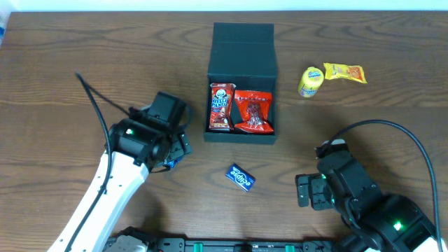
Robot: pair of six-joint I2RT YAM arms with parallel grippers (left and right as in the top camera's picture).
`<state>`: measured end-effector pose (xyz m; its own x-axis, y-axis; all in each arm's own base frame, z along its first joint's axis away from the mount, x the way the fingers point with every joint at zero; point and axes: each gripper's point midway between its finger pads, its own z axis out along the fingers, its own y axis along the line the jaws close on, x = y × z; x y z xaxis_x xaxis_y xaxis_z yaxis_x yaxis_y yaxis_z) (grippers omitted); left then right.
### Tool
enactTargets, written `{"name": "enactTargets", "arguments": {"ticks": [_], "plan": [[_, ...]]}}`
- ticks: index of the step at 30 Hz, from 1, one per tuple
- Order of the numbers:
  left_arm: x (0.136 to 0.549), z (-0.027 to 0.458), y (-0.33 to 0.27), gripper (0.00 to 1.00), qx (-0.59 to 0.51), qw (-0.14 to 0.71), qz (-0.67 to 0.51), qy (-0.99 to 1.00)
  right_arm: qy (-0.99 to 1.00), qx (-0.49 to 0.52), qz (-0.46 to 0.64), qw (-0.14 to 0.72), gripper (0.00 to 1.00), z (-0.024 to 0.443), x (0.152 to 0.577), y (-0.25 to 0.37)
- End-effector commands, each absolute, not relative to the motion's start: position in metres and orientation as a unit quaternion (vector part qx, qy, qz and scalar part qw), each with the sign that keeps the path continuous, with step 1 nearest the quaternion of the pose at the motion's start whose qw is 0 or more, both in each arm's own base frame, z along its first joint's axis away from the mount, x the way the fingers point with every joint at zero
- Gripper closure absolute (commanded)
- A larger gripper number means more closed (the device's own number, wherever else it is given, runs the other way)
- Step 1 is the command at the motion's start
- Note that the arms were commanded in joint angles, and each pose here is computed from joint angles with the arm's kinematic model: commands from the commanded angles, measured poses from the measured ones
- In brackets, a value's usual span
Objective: Pack container
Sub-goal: 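Move the left gripper to the blue Oreo pack and grasp it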
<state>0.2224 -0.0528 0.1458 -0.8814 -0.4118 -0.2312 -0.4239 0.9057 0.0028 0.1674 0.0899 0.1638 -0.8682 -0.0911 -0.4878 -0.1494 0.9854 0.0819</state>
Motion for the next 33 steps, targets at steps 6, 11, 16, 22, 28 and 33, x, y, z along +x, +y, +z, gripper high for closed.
{"name": "enactTargets", "arguments": {"ticks": [6,11,16,22,28,33], "plan": [[0.214,0.115,-0.042,0.04,-0.353,0.054,-0.040,0.933,0.965,-0.056,0.060,0.250,0.01,0.164,0.167,0.090],[0.216,0.090,-0.032,0.04,-0.427,0.045,-0.052,0.902,0.965,-0.056,0.060,0.250,0.01,0.164,0.167,0.090],[0.211,0.066,-0.030,0.04,-0.486,0.007,-0.031,0.873,0.965,-0.056,0.060,0.250,0.01,0.164,0.167,0.090],[0.231,0.036,-0.030,0.04,-0.487,-0.004,-0.019,0.873,0.965,-0.056,0.060,0.250,0.01,0.164,0.167,0.090],[0.232,0.020,-0.020,0.04,-0.487,-0.006,0.018,0.873,0.965,-0.056,0.060,0.250,0.01,0.164,0.167,0.090],[0.238,0.020,-0.011,0.05,-0.491,0.015,0.031,0.870,0.965,-0.056,0.060,0.250,0.01,0.164,0.167,0.090]]}}
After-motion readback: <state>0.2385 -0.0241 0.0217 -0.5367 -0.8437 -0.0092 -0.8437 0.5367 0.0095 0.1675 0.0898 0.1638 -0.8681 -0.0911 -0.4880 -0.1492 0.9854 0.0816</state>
